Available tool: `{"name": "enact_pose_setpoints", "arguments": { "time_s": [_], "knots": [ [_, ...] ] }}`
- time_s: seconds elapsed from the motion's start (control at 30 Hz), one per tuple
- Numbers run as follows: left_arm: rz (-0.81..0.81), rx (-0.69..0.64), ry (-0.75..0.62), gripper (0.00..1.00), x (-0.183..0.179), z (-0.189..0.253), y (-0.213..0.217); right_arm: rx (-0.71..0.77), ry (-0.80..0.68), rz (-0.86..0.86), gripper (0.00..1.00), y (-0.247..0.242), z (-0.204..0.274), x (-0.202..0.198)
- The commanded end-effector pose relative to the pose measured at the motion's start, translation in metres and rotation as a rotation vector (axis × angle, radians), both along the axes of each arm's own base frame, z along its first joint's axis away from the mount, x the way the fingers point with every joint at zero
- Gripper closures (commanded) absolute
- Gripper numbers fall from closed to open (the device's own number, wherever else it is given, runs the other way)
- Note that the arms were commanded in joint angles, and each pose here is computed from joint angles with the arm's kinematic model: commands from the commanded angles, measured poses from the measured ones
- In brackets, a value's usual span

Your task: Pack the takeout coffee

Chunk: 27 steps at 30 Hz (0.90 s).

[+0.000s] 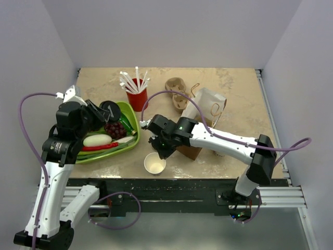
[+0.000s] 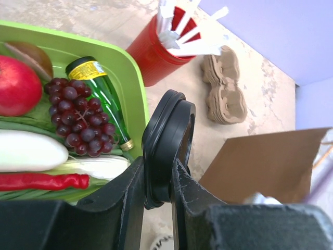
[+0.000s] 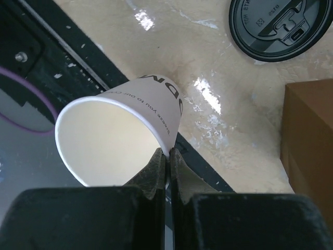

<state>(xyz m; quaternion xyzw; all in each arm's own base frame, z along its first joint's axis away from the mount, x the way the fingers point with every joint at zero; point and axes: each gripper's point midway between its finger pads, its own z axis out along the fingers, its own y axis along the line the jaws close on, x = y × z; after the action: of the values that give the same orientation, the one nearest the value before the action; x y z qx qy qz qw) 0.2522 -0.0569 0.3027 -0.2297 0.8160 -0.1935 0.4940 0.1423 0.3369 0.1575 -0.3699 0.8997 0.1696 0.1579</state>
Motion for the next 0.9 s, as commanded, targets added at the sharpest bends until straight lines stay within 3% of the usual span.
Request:
{"name": "enact_pose_setpoints", "arguments": {
  "time_s": [0.0,0.27,0.57,0.73,0.77,0.87],
  "knots": [
    [-0.127,-0.001,-0.037,0.85,-0.012,0.013,-0.015,-0.025,-0.022,-0.111,1.0,0.012,-0.013,0.02],
    [-0.146,-0.032,-0.051,0.85,-0.029,0.014,-0.019,-0.026,-0.007,-0.203,1.0,0.025,-0.043,0.05],
    [-0.253,-0.106,-0.04,0.85,-0.044,-0.001,-0.039,0.013,-0.13,-0.296,1.0,0.018,-0.02,0.086],
    [-0.349,-0.177,-0.038,0.85,-0.05,-0.009,-0.058,-0.04,-0.105,-0.28,0.86,0.012,-0.031,0.082],
    [-0.384,-0.196,-0.047,0.85,-0.052,-0.007,-0.064,-0.032,-0.103,-0.278,0.74,0.013,-0.029,0.081],
    [-0.438,-0.234,-0.048,0.86,-0.055,-0.011,-0.074,0.017,-0.138,-0.303,0.56,0.014,-0.006,0.085]
  ]
}}
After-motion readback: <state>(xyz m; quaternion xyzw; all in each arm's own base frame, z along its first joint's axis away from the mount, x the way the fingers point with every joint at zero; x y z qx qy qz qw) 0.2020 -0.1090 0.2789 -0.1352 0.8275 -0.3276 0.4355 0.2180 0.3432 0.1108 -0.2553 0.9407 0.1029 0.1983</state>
